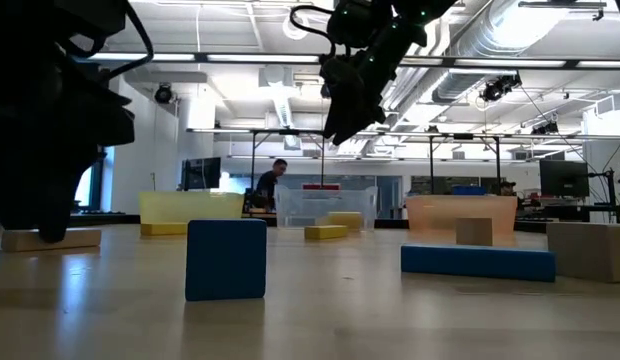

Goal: Sort & place blocks by color
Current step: Put the brown block into the yellow bin

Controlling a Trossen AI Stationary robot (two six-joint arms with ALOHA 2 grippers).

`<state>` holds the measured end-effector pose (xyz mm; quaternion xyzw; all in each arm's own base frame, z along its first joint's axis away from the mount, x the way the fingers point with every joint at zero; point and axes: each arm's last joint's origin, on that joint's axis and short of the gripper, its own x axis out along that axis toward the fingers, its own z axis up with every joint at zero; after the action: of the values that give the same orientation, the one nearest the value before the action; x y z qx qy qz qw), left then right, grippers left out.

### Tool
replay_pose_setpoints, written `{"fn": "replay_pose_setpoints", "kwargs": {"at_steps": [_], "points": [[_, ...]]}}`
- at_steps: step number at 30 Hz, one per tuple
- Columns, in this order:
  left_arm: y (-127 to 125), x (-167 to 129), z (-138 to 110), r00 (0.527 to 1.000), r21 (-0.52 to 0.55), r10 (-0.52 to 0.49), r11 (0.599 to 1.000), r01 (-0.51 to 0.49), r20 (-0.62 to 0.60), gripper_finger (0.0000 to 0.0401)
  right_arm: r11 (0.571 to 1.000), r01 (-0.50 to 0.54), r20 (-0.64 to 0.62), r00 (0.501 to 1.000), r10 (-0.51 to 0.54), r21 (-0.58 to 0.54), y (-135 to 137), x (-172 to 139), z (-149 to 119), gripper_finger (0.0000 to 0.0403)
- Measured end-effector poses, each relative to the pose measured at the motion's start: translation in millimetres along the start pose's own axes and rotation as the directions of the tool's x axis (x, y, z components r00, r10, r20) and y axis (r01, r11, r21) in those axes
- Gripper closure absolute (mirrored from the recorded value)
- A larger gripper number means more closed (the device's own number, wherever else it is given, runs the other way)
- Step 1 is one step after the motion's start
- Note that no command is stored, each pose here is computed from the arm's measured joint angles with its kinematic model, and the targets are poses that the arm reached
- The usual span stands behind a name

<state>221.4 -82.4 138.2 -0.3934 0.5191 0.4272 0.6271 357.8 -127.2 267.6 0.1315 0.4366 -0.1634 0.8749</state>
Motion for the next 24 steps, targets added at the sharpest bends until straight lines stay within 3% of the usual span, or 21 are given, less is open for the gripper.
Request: {"fn": "replay_pose_setpoints", "kwargs": {"at_steps": [4, 11, 24], "points": [[0.1, 0.4, 0.9, 1.0, 0.048, 0.003, 0.999, -0.003, -0.008, 0.0214, 1.0, 0.001, -0.005, 1.0, -0.001, -0.002, -0.1, 0.0, -0.5, 0.022], [0.0, 0.8, 8.6, 1.0, 0.109, 0.006, 0.994, -0.004, -0.022, 0.0303, 1.0, 0.001, -0.007, 1.0, -0.001, -0.003, -0.1, 0.0, -0.6, 0.022], [-7.1, -7.3, 26.0, 0.996, 0.171, -0.084, 0.982, 0.083, 0.0, 0.0307, 0.998, 0.001, -0.007, 1.0, -0.002, -0.058, -1.2, 0.0, -0.5, 0.022]]}}
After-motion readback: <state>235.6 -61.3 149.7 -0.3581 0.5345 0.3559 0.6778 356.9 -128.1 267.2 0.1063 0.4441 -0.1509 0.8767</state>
